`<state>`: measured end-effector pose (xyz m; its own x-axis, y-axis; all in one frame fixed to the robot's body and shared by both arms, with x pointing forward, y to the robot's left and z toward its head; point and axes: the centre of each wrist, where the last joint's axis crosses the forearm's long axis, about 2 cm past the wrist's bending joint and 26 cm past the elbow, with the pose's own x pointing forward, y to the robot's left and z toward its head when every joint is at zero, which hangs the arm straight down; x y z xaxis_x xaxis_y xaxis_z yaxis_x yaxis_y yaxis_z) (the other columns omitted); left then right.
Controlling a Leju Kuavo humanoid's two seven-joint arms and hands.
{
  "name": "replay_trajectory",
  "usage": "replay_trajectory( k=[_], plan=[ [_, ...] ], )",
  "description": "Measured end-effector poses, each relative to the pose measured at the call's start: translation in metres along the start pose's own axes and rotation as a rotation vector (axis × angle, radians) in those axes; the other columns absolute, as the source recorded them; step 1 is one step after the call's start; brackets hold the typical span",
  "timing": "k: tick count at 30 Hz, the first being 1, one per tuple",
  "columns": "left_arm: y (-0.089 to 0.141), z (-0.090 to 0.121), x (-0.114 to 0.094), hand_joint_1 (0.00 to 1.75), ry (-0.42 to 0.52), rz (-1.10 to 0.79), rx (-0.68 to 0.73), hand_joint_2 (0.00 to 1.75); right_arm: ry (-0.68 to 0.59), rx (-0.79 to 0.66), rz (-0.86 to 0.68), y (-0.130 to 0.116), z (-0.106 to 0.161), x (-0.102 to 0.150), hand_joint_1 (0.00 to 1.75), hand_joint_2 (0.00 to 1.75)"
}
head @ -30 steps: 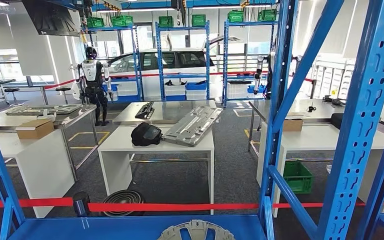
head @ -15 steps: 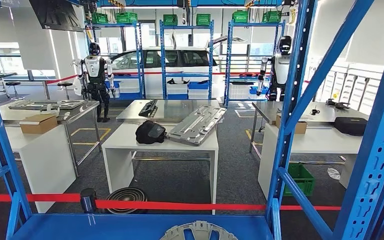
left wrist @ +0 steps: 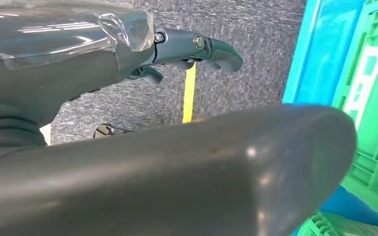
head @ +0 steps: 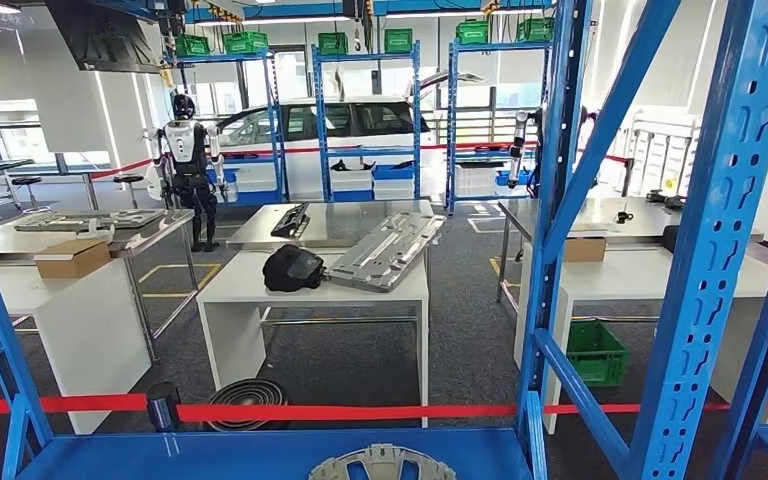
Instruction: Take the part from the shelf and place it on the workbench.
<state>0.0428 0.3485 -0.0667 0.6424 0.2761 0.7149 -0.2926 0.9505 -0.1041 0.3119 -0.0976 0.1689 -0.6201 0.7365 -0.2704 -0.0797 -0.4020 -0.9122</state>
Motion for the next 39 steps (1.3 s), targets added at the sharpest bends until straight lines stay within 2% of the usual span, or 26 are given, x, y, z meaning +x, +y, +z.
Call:
replay_trajectory(
  k=[4,10,16,20,22,27,32,39],
  plan=[
    [0.0,-0.001,0.002,0.0,-0.059,0.015,-0.007,1.75,0.0,-0.014,-0.024,-0.005,0.0,-0.002,1.68,1.75],
    [-0.001,-0.002,0.003,0.0,-0.081,0.004,-0.026,1.75,0.026,-0.041,-0.07,-0.014,0.001,-0.016,1.68,1.75],
    [-0.003,-0.001,0.002,0.0,-0.078,0.004,-0.033,1.75,0.04,-0.038,-0.085,-0.013,0.002,-0.021,1.68,1.75],
    [-0.004,-0.001,0.002,0.0,-0.087,0.011,-0.033,1.75,0.036,-0.09,-0.191,-0.02,0.005,-0.029,1.68,1.75],
    [-0.003,0.0,0.001,0.0,-0.09,0.015,-0.032,1.75,-0.014,-0.133,-0.347,-0.026,0.008,-0.038,1.68,1.75],
    [-0.001,0.001,0.001,0.0,-0.088,0.022,-0.03,1.75,-0.257,-0.322,-0.884,-0.042,0.019,-0.065,1.68,1.75],
    [0.0,0.004,0.0,0.0,-0.088,0.031,-0.038,1.75,-0.584,-0.56,-1.439,-0.047,0.037,-0.087,1.68,1.75],
    [0.004,0.01,0.002,0.0,-0.109,0.045,-0.013,1.75,-0.849,-0.763,-1.679,-0.062,0.065,-0.101,1.68,1.75]
  ],
)
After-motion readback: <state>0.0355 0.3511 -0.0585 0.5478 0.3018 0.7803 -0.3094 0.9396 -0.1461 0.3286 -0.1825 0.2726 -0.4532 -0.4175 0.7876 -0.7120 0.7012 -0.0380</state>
